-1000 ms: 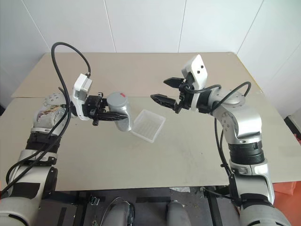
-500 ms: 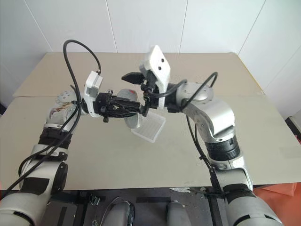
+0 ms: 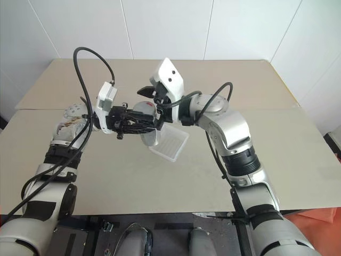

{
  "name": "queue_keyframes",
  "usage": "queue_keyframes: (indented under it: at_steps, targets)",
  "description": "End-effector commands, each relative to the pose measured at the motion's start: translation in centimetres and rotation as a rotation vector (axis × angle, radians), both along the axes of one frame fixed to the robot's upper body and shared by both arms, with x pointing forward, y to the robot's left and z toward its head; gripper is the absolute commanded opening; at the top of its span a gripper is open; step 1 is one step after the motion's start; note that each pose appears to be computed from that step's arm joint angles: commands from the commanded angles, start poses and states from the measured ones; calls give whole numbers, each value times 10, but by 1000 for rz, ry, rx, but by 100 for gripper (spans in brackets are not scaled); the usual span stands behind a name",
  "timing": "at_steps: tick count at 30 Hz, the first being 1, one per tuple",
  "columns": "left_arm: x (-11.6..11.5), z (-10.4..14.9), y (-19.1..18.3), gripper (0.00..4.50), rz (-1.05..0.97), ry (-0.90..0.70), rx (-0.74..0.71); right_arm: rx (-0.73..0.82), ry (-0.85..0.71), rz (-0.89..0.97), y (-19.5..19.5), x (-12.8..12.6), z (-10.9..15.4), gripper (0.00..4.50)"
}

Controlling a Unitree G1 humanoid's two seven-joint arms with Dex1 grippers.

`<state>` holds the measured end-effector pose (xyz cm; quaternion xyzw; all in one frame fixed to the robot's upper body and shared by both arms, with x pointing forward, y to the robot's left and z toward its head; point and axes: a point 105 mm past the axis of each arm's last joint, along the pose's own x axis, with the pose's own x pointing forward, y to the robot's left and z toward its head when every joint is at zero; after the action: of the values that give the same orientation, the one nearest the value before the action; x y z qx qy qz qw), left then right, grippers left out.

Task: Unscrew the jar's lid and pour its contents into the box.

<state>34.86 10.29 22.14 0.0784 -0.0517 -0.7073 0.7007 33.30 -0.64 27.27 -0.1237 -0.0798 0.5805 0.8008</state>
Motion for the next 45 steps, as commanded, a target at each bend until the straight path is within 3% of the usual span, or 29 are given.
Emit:
queue_keyframes:
  at_steps: [1, 8, 15, 24, 35, 45]
  targets:
    - [-8, 13, 6, 195, -29, -58, -2, 55, -48, -129, -40, 12, 18, 444]
    - [-8, 13, 7, 195, -28, -56, 2, 43, -39, -211, -74, 11, 12, 444]
    - [-7, 12, 6, 195, -30, -51, 1, 47, -49, -214, -84, 0, 16, 444]
    - [-3, 12, 0, 195, -32, -55, 1, 61, -42, -63, -50, -32, 33, 444]
    - [-2, 13, -3, 195, -36, -72, 5, -19, 8, -61, -12, -25, 25, 444]
    - [-2, 13, -1, 195, -30, -74, 2, -65, 21, -48, -4, -26, 15, 444]
